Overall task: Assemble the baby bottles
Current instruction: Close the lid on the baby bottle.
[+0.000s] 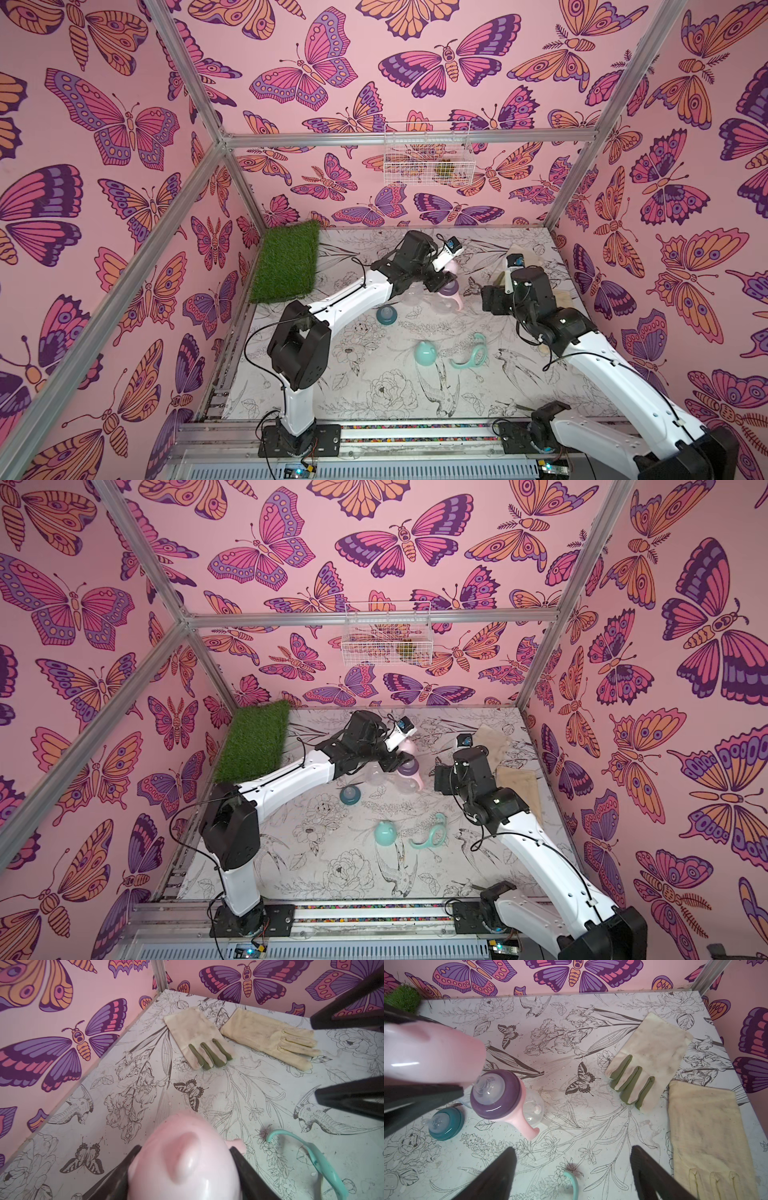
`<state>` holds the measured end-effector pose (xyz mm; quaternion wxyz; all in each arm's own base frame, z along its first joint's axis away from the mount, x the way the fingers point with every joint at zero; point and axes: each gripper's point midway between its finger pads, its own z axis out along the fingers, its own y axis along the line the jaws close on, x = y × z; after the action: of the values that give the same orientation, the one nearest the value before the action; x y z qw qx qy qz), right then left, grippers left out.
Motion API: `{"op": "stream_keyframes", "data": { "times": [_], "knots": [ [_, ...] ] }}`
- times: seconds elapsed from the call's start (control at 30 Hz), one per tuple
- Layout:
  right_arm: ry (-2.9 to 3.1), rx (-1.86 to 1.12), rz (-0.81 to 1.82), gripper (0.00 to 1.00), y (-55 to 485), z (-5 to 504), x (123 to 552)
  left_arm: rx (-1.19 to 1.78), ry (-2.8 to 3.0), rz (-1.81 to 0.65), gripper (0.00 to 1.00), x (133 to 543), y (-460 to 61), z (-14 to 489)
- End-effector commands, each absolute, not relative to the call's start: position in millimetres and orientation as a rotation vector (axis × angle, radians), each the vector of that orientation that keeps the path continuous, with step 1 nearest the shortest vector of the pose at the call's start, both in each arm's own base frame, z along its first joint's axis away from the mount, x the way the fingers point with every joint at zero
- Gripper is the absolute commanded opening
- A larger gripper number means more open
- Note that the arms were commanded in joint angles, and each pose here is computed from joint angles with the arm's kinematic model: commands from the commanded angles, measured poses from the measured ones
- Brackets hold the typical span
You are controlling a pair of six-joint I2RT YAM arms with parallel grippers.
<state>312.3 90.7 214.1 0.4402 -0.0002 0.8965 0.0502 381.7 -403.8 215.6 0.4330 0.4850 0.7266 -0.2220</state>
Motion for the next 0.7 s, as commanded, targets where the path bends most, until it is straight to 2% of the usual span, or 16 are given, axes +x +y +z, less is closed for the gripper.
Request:
{"op": "stream_keyframes", "data": {
  "times": [0.0, 0.67],
  "knots": [
    [2.219, 0.034, 0.124, 0.87, 86, 213, 311, 1.255, 1.819, -0.589, 0.61, 377, -412, 211],
    [2.225, 0.026, 0.138, 0.87, 86, 209, 310, 1.316, 1.889, -0.587, 0.64, 381, -420, 178]
  ]
}}
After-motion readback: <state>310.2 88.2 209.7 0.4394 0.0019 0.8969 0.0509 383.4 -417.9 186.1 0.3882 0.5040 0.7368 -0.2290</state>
